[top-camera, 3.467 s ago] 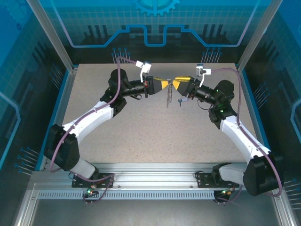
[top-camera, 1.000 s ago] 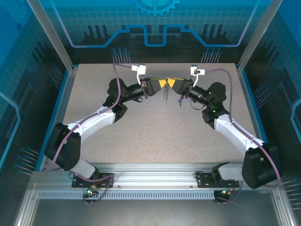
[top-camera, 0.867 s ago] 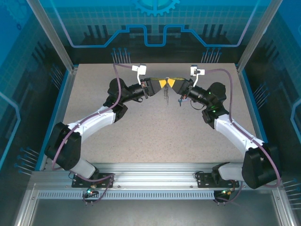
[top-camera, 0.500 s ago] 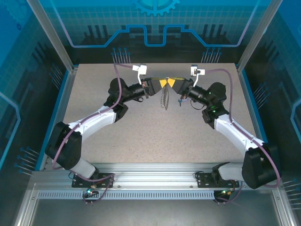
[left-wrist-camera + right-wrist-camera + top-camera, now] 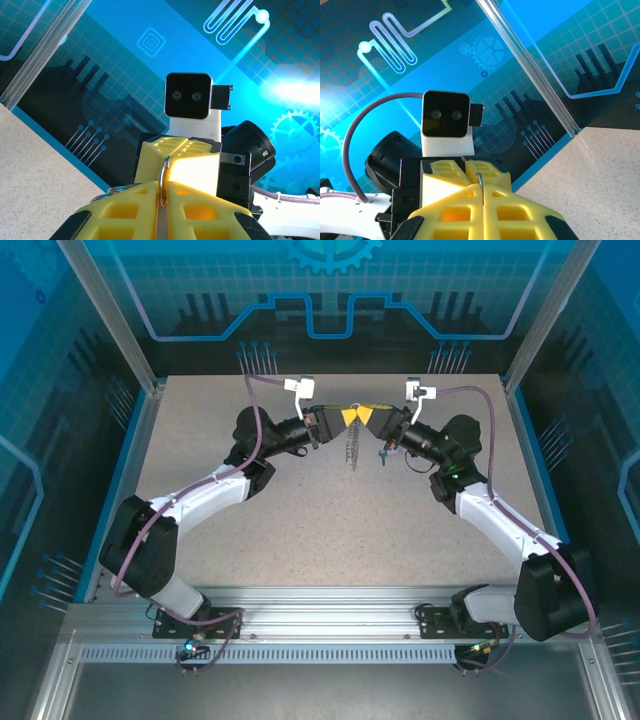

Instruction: Put the keys on the keyring

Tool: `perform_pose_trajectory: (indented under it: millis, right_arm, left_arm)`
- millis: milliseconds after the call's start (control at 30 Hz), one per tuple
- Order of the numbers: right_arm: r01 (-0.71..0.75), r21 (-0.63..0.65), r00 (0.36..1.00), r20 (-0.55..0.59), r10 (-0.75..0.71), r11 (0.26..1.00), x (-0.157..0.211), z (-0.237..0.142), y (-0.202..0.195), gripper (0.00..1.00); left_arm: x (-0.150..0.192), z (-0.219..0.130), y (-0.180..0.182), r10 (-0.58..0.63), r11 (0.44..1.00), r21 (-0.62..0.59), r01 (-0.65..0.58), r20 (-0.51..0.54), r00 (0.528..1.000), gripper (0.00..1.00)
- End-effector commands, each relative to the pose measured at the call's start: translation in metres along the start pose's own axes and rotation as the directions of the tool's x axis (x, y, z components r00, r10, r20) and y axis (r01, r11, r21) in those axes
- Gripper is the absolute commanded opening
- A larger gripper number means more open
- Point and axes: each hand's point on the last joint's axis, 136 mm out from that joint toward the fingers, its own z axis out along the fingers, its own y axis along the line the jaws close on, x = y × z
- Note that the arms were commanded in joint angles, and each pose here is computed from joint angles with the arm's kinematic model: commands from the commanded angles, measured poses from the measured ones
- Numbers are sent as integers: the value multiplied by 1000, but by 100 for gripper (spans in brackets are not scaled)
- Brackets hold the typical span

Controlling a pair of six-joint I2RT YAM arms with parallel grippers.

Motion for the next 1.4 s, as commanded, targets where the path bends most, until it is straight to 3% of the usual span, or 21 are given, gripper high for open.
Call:
perform_pose_trajectory:
  millis: [0,300,500,600,767,900,1067,1367]
  right_arm:
    - [26,-29,999,24,-25,999,-5,2,11,0]
    - [25,-25,999,26,-24,999,-5,1,10,0]
    - [10,3,1000,29,-10,1000,-7,1,4,2]
    - [-25,91,998,56,20,995,-16,-12,-14,37]
    - [-100,287,995,52,89,953,-24,-39,-54,64]
    - [-171,445,978,-28,205,879,-5,-52,-97,69]
    - [-215,652,930,-90,355,727,30,-67,-161,70]
    - [-98,903,842,-149,518,418,90,-92,-292,62]
  left_arm:
    - [-15,3,-20,59,997,55,-62,62,996,15]
    - [-14,4,-21,61,996,62,-65,63,996,0]
    - [-11,4,-22,64,995,69,-68,55,996,0]
    - [-7,2,-19,73,996,50,-74,35,997,0]
    - [7,-5,-6,95,995,-22,-95,-19,995,0]
    - [18,-13,8,113,988,-94,-120,-73,991,0]
    - [29,-23,23,132,969,-194,-155,-128,983,0]
    - [38,-45,34,142,941,-284,-184,-160,977,0]
